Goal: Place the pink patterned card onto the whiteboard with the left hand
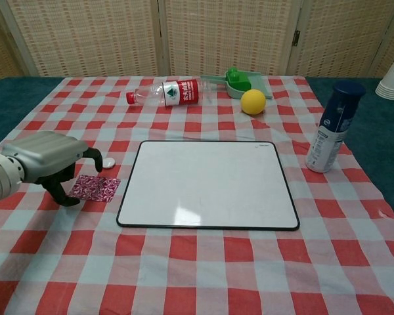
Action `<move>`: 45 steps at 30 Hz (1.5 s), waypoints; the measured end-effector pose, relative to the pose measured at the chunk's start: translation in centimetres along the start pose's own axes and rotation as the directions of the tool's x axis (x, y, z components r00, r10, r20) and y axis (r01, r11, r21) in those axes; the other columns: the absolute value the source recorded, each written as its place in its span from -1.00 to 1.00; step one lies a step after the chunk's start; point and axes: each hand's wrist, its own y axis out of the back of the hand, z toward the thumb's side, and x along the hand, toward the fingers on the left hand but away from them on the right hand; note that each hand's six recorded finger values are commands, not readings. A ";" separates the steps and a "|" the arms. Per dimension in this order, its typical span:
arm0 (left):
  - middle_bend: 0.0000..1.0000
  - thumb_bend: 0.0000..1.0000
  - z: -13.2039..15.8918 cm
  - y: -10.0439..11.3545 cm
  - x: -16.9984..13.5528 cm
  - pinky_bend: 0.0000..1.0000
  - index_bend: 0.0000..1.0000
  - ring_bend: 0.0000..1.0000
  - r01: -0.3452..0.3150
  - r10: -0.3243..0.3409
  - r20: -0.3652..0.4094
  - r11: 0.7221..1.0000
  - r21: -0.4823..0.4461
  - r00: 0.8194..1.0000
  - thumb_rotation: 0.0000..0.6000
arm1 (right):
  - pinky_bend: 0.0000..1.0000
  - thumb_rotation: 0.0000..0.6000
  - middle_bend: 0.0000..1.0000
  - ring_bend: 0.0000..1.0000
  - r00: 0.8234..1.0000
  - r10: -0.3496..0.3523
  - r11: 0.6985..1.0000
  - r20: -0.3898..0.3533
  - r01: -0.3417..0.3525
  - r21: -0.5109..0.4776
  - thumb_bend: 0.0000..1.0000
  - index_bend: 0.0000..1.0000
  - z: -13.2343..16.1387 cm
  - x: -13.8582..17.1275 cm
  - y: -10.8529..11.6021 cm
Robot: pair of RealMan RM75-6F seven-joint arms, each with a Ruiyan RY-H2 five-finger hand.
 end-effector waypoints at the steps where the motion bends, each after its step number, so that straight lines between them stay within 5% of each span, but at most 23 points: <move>1: 1.00 -0.50 0.0 0.0 0.1 1.00 -0.38 1.00 0.002 -0.002 -0.003 1.000 0.001 1.000 1.00 | -1.00 1.00 -0.95 -1.00 1.000 -0.001 1.000 0.000 0.001 0.000 -1.00 -1.00 0.0 0.0 0.0; 29: 1.00 -0.51 -0.3 -0.7 1.3 1.00 -0.38 1.00 0.056 -0.055 -0.032 0.998 0.014 0.998 1.00 | -1.00 1.00 -0.95 -1.00 1.000 -0.006 1.000 0.009 0.006 -0.002 -1.00 -1.00 -0.3 -0.2 0.2; 45: 1.00 -0.50 0.0 -0.1 1.3 1.00 -0.13 1.00 0.050 -0.050 -0.037 0.999 0.017 0.998 1.00 | -1.00 1.00 -0.95 -1.00 1.000 -0.010 1.000 0.016 0.010 -0.003 -1.00 -1.00 -0.5 -0.4 0.2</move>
